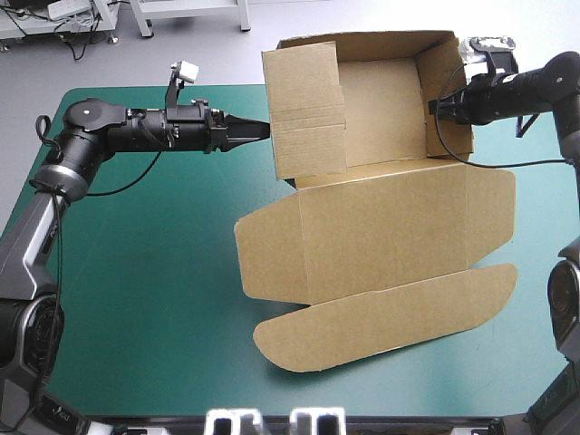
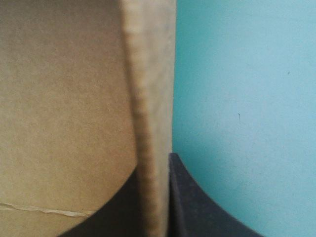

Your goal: Fold the box

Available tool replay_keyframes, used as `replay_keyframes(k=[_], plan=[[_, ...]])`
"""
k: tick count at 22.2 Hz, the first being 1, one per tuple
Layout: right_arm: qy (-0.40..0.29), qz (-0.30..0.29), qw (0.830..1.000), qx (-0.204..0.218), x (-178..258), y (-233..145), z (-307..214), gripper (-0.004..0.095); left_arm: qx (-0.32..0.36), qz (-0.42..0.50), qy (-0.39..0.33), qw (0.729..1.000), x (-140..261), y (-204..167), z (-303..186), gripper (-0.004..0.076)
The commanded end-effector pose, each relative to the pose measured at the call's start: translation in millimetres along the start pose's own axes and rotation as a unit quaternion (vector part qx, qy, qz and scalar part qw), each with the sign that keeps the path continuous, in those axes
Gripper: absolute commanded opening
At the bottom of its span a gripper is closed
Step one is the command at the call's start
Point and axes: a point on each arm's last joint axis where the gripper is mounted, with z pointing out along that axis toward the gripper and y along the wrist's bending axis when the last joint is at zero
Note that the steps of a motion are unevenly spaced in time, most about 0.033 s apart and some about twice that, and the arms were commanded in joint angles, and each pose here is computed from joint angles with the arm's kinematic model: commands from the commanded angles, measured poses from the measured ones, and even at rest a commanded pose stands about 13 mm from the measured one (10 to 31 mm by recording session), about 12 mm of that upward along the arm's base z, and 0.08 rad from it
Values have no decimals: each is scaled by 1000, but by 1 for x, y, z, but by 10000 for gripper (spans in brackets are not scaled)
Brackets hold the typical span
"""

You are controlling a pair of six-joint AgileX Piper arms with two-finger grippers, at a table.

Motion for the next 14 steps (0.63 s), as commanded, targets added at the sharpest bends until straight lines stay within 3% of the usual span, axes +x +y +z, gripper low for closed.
replay_keyframes(k=[1,4,9,14], plan=[[-74,-18,997,-4,-19,24,-25,-20,79,15,-40,996,-15,-38,-9,298],[-80,-25,996,-2,-22,29,-23,-20,86,15,-44,995,-15,-39,-9,404],[-81,-23,996,-2,-22,29,-23,-20,81,25,-48,995,-16,-38,-9,413],[-91,-9,996,2,-24,28,-23,-20,28,22,-86,996,-23,-29,-9,413]])
